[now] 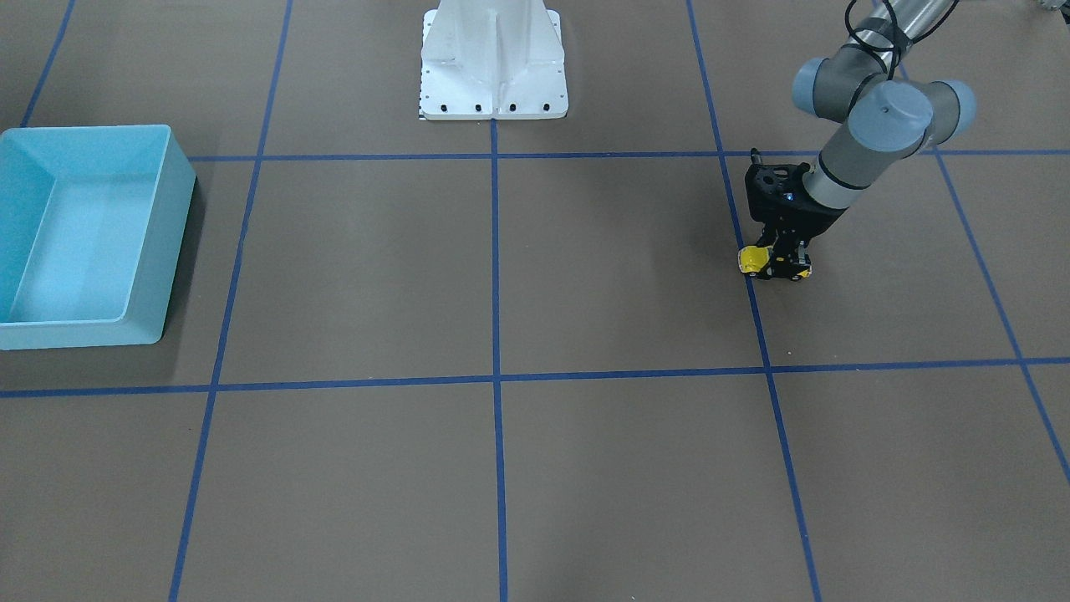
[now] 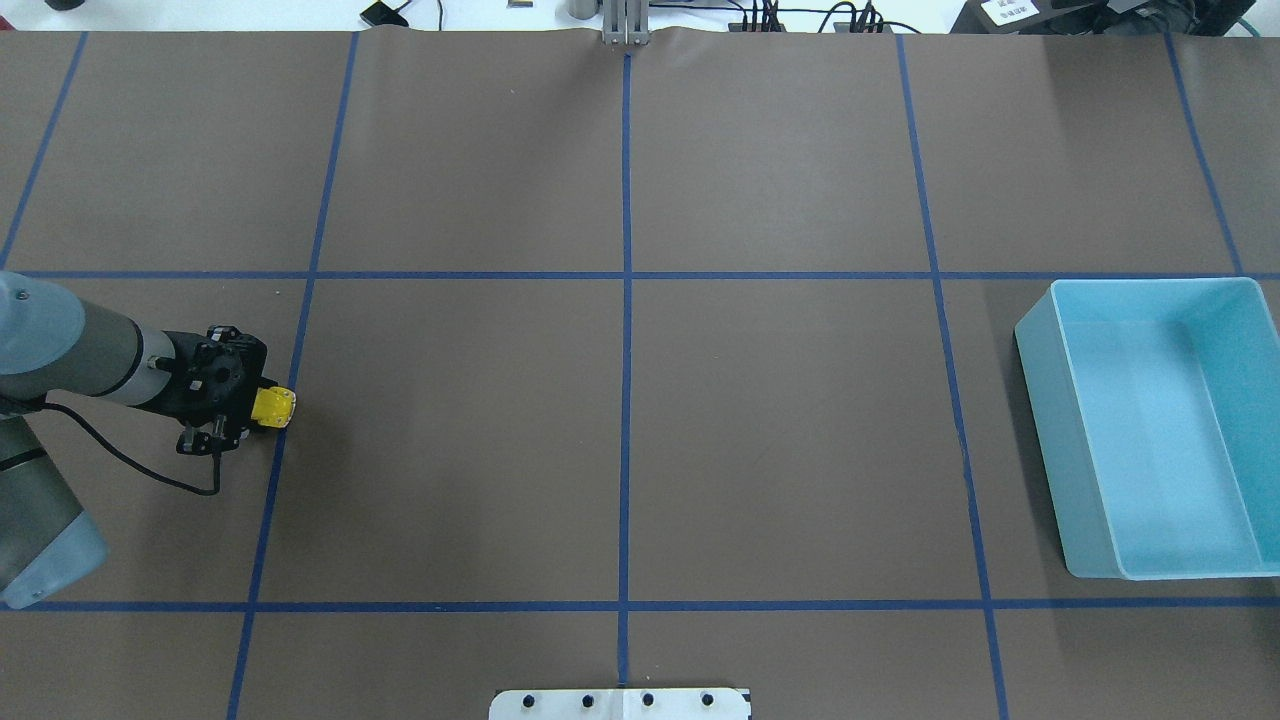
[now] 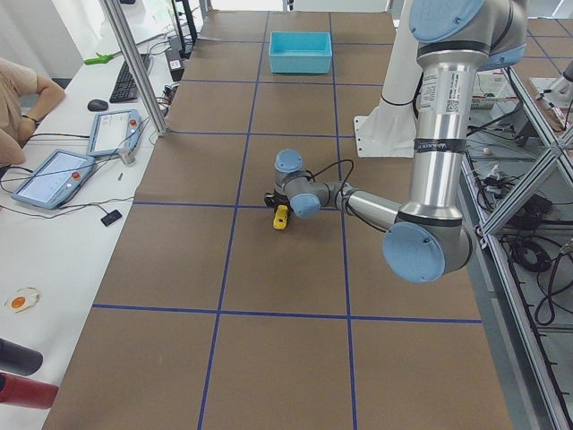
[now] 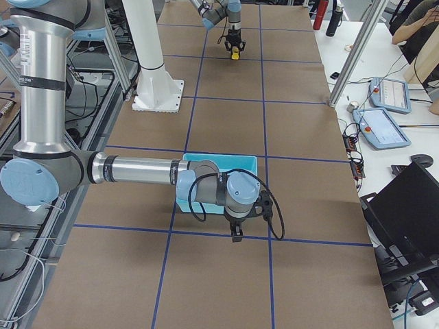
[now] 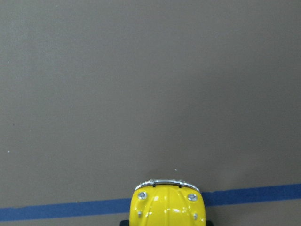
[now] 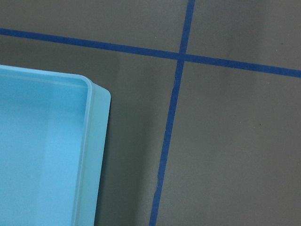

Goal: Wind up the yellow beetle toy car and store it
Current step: 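Open the left gripper and lift it off the car, then withdraw the left arm out of view as the car rolls forward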

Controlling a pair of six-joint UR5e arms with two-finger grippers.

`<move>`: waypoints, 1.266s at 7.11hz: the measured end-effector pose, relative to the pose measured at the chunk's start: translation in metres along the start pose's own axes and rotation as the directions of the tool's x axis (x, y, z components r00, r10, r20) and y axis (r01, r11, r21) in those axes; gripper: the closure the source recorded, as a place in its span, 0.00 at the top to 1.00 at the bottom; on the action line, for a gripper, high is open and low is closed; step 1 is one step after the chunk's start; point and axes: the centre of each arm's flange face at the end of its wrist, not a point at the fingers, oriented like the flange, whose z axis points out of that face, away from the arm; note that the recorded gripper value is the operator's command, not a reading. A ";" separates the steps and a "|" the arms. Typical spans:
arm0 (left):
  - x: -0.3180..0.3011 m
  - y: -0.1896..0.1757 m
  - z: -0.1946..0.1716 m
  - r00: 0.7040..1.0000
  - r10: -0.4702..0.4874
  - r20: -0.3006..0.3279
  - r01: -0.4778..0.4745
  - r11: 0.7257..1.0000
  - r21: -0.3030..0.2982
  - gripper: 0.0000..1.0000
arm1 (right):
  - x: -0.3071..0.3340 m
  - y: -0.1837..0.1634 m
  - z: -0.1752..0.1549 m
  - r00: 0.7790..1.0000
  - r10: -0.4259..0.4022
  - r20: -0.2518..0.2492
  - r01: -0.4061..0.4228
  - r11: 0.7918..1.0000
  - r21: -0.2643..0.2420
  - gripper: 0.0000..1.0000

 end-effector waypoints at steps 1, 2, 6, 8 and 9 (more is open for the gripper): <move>0.004 0.008 0.000 1.000 0.012 -0.002 -0.012 1.000 0.000 1.00 | 0.000 0.000 0.000 1.000 0.000 0.000 0.000 1.000 0.000 1.00; 0.006 0.012 0.000 1.000 0.028 -0.005 -0.028 1.000 -0.002 1.00 | 0.000 0.000 0.000 1.000 0.000 0.000 0.000 1.000 0.000 1.00; -0.007 0.025 -0.014 1.000 0.015 0.011 -0.015 1.000 0.005 1.00 | 0.000 -0.001 0.000 1.000 0.000 0.000 0.000 1.000 -0.001 1.00; -0.010 0.028 -0.018 1.000 0.008 0.015 -0.008 1.000 0.005 1.00 | 0.000 -0.001 0.000 1.000 0.000 0.000 0.000 1.000 -0.001 1.00; -0.015 0.034 -0.024 1.000 -0.005 0.023 0.005 1.000 0.002 1.00 | 0.000 -0.001 0.000 1.000 -0.001 0.000 0.001 1.000 0.000 1.00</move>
